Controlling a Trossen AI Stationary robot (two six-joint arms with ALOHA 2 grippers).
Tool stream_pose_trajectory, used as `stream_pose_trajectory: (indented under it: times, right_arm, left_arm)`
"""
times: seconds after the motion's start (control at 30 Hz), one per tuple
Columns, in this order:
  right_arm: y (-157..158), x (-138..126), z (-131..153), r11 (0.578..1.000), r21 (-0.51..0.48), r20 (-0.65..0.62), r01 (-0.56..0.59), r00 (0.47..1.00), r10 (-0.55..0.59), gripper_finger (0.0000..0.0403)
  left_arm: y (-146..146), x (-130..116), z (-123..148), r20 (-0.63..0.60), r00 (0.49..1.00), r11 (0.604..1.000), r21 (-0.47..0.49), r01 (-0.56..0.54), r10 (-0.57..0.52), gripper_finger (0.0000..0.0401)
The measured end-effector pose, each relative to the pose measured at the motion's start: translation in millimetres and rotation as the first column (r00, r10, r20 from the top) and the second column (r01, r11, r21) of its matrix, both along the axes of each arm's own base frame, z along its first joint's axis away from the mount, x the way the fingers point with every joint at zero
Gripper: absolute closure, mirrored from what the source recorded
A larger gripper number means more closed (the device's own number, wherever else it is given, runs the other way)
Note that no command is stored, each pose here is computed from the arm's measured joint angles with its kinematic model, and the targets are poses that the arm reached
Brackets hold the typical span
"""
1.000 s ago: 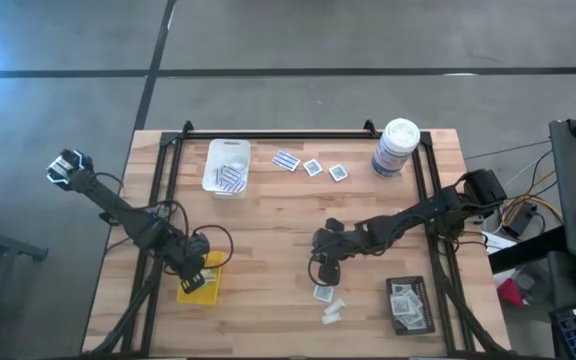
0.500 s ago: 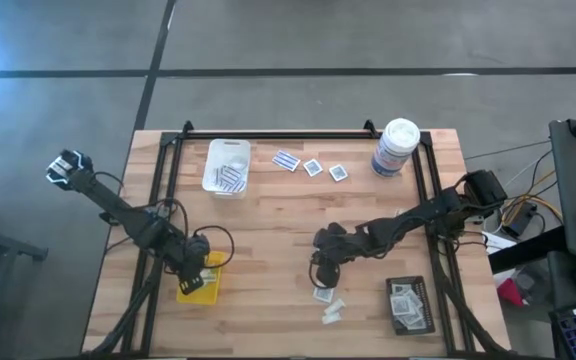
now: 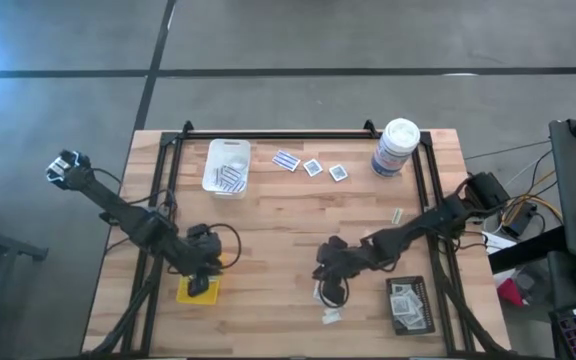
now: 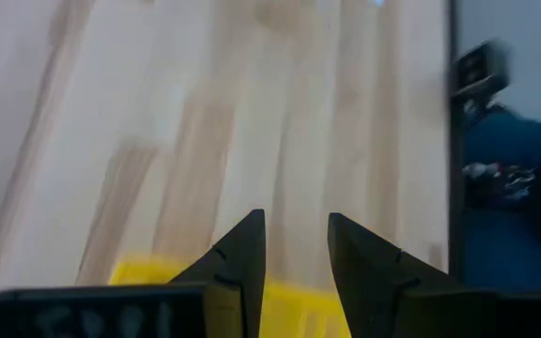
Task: Pick & Place First Aid Supplies
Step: Put the towelette pack into the black bin
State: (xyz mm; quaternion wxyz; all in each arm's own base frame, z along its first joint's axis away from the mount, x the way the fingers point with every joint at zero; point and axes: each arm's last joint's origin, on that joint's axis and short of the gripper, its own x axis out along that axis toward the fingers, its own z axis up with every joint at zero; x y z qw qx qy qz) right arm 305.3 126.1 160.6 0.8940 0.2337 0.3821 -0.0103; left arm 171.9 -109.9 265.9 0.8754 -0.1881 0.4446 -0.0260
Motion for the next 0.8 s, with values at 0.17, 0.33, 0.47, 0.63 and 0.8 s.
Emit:
stream_pose_trajectory:
  times: [0.17,0.33,0.47,0.63,0.8]
  right_arm:
    - [9.7,-3.7,0.5,0.999,0.035,-0.002,0.002,1.000,-0.002,0.0349]
    - [17.9,-7.4,0.8,0.999,0.043,0.004,0.027,1.000,-0.027,0.0349]
    - [24.2,-10.8,0.9,0.997,0.053,0.008,0.063,0.998,-0.064,0.0349]
    - [32.4,-15.0,1.1,0.988,0.115,-0.008,0.100,0.995,-0.100,0.0349]
    - [42.0,-20.7,1.5,0.980,0.130,0.002,0.149,0.989,-0.150,0.0349]
  left_arm:
    - [-1.4,13.3,4.9,0.155,0.987,0.994,0.101,0.034,-0.050,0.0291]
    - [0.6,24.6,4.6,0.244,0.969,0.969,0.245,-0.017,-0.045,0.0291]
    - [0.3,34.7,0.6,0.266,0.962,0.948,0.316,-0.026,-0.062,0.0291]
    - [-6.1,53.1,-9.8,0.283,0.951,0.923,0.384,0.003,-0.121,0.0291]
    - [-13.0,72.1,-23.3,0.295,0.939,0.897,0.442,0.032,-0.179,0.0291]
